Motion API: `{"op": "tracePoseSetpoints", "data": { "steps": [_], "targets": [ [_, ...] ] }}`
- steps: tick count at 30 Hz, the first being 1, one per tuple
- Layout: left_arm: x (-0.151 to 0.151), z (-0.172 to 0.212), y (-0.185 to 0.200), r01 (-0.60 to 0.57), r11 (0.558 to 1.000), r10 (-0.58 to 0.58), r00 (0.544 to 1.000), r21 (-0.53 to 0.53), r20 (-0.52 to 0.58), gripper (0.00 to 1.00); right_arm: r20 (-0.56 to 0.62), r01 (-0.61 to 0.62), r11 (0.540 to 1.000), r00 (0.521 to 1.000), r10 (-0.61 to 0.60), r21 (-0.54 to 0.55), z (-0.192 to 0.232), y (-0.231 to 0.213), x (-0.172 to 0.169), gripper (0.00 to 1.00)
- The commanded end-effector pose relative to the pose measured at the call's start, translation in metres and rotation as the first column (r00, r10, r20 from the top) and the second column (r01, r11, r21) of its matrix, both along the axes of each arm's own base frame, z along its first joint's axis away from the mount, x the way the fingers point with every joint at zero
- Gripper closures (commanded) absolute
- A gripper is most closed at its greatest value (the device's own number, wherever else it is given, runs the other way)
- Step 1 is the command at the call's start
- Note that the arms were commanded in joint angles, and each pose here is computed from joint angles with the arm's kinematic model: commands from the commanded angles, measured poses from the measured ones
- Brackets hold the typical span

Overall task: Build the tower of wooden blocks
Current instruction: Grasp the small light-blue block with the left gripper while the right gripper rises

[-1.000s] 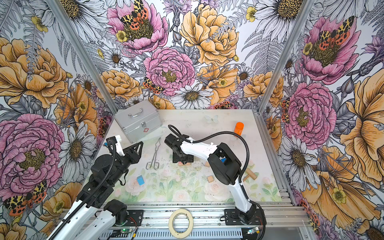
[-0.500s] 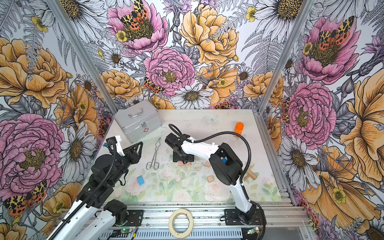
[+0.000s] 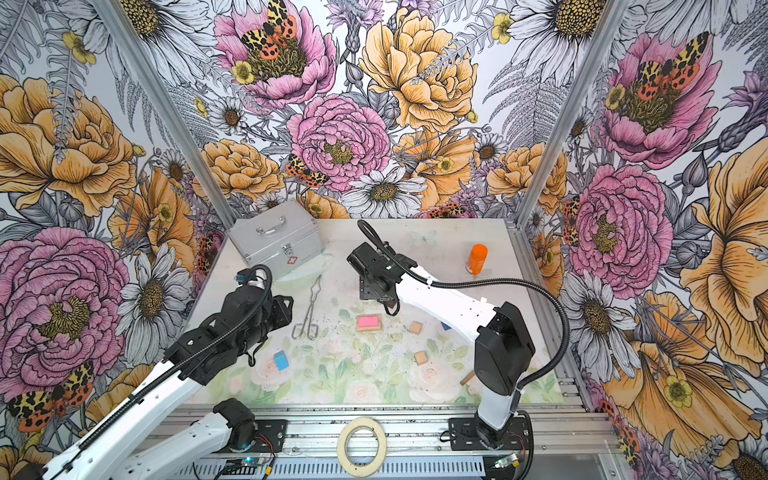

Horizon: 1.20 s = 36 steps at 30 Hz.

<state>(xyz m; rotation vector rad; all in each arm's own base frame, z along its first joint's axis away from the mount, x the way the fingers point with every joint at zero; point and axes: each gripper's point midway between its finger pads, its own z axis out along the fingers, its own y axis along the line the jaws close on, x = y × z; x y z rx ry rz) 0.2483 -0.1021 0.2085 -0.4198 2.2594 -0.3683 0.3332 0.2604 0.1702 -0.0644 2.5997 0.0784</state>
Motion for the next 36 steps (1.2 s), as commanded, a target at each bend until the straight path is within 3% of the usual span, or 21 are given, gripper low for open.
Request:
{"op": "tracePoseSetpoints", "data": {
  "steps": [1,9,14,23,36],
  "targets": [
    [-0.021,-0.034,0.01,-0.111,0.994,0.107,0.979,-0.018,-0.175,0.64,0.106,-0.024,1.0,0.994,0.024,0.001,0.016,-0.014,0.014,0.19],
    [-0.044,-0.082,0.019,-0.261,0.965,0.235,0.911,-0.032,-0.338,0.66,0.166,-0.037,0.991,0.986,0.016,0.125,0.013,-0.034,0.01,0.18],
    [-0.057,-0.112,0.025,-0.319,0.947,0.3,0.857,0.025,-0.418,0.66,0.163,-0.027,0.985,0.987,-0.001,0.168,0.003,-0.044,0.004,0.18],
    [-0.074,-0.134,0.051,-0.437,0.894,0.437,0.795,0.104,-0.42,0.66,0.151,-0.018,0.979,0.988,-0.013,0.201,-0.01,-0.053,0.004,0.17],
    [-0.075,-0.141,0.061,-0.461,0.876,0.475,0.777,0.141,-0.413,0.54,0.129,-0.018,0.974,0.992,-0.012,0.227,-0.019,-0.052,0.006,0.17]
  ]
}}
